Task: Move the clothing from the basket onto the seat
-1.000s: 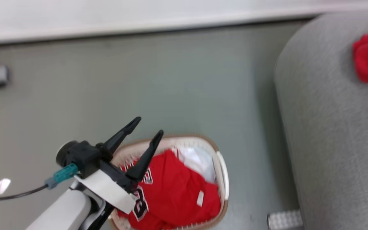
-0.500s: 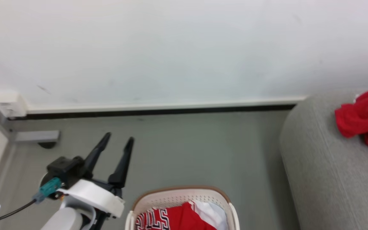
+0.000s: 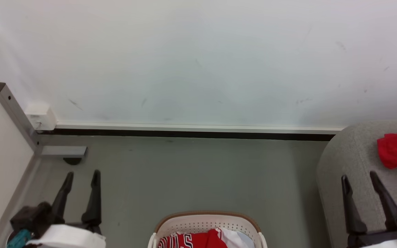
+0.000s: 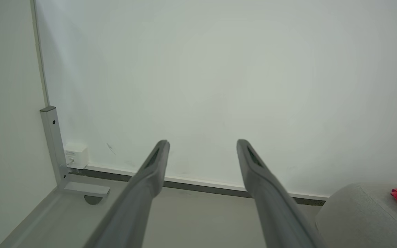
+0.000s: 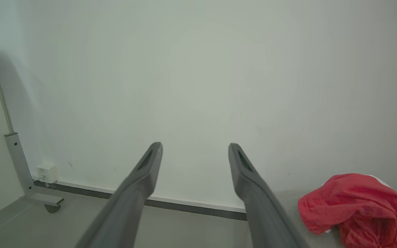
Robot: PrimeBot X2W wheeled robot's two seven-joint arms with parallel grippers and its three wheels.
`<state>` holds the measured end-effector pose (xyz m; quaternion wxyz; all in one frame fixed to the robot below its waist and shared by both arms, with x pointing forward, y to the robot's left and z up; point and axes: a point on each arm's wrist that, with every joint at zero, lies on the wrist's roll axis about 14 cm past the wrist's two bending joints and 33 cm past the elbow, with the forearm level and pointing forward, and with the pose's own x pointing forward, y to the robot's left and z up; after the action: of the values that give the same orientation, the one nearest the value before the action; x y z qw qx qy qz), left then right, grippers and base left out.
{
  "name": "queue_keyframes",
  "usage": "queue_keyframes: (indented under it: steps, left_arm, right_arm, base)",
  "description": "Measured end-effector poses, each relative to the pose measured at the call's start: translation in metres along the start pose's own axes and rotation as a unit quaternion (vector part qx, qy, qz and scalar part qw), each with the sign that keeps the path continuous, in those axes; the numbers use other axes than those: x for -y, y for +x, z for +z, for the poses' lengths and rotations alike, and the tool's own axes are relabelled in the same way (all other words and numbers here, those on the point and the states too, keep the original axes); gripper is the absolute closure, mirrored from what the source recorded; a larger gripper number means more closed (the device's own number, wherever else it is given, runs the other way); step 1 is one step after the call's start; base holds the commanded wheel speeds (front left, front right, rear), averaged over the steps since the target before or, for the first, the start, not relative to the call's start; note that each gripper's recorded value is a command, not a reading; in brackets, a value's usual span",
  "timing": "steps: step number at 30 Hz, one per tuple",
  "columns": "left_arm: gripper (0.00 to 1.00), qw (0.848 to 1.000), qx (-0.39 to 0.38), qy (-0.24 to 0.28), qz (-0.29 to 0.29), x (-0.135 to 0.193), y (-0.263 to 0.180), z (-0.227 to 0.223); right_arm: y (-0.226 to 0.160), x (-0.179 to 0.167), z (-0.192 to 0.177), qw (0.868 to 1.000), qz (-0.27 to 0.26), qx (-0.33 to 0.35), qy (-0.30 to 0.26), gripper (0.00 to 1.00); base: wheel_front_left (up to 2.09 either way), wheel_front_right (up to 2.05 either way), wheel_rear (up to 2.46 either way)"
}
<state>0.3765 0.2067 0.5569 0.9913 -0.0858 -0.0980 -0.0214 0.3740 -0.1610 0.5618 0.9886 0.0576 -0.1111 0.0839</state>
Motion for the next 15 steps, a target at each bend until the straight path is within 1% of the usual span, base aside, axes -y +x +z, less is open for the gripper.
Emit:
queue_keyframes:
  steps: [2, 6, 9, 15]
  left_arm:
    - [0.00, 1.000, 0.001, -0.002, 0.008, -0.002, -0.006, -0.002]
    - [0.00, 1.000, -0.013, -0.004, 0.005, 0.002, -0.014, -0.016]
    - [0.00, 1.000, -0.018, -0.007, 0.006, 0.003, -0.015, -0.021]
    - [0.00, 1.000, -0.025, -0.005, 0.004, 0.004, -0.014, -0.028]
  right_arm:
    - [-0.008, -0.003, -0.009, 1.000, 0.000, -0.010, 0.006, 0.00]
    - [-0.014, -0.004, -0.017, 1.000, -0.011, -0.016, 0.020, 0.00]
    - [-0.019, -0.008, -0.029, 0.999, -0.014, -0.032, 0.027, 0.00]
    - [-0.018, -0.013, -0.030, 0.999, -0.009, -0.032, 0.027, 0.00]
  base:
    - [0.00, 0.00, 0.00]
    - [0.00, 0.00, 0.00]
    - [0.00, 0.00, 0.00]
    - [0.00, 0.00, 0.00]
